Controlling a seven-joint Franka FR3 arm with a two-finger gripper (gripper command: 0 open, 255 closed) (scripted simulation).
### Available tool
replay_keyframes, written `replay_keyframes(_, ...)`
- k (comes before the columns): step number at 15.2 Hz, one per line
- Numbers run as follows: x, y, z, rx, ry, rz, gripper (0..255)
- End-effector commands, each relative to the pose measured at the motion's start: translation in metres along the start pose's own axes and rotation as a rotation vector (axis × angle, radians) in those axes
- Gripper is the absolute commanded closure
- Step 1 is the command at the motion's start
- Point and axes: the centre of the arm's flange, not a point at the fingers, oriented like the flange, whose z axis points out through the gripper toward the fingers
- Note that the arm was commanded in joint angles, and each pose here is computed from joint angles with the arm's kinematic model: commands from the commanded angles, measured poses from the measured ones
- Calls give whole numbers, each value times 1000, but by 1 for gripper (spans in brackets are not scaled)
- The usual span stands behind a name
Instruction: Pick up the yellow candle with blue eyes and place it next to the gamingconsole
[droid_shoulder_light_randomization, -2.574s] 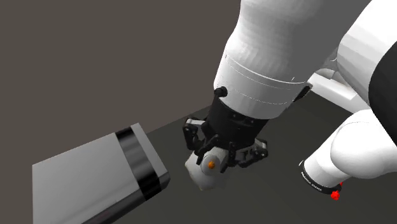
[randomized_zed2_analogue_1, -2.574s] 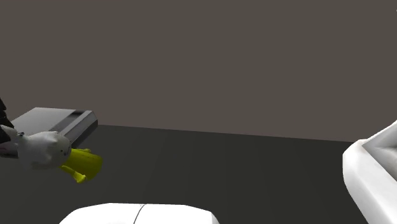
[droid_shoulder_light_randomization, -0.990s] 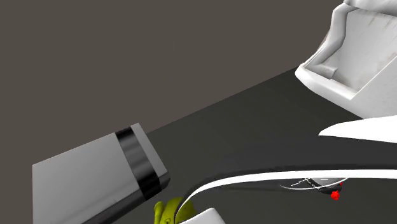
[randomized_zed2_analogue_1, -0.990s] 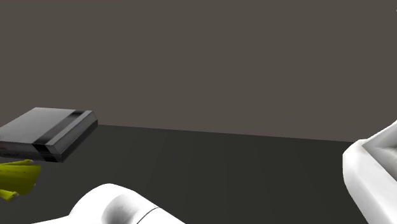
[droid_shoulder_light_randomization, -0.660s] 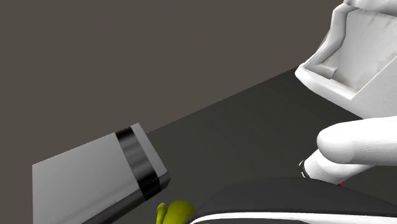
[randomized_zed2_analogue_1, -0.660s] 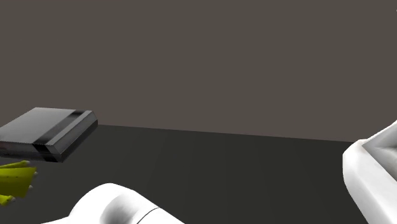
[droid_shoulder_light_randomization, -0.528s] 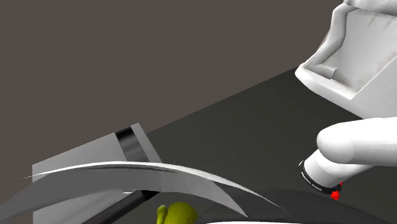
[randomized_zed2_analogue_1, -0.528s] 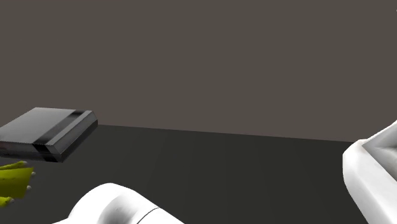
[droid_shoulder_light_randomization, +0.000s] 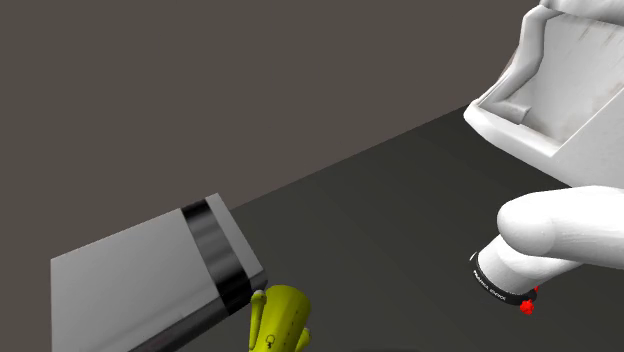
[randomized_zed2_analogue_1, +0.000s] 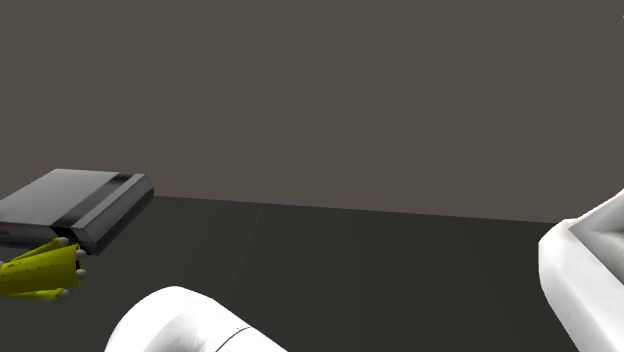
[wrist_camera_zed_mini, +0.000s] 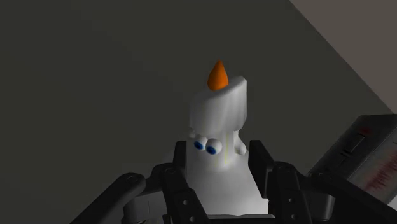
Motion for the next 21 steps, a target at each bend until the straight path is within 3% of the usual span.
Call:
replay_keyframes(1,3,0,10,2,14,-3,255)
replay_keyframes(8,5,4,47,2,14,-3,255)
replay_keyframes(16,5,4,48,2,14,-3,255)
replay_keyframes(17,5,4,48,2,14,-3,0)
replay_keyframes(21,5,4,48,2,14,-3,0)
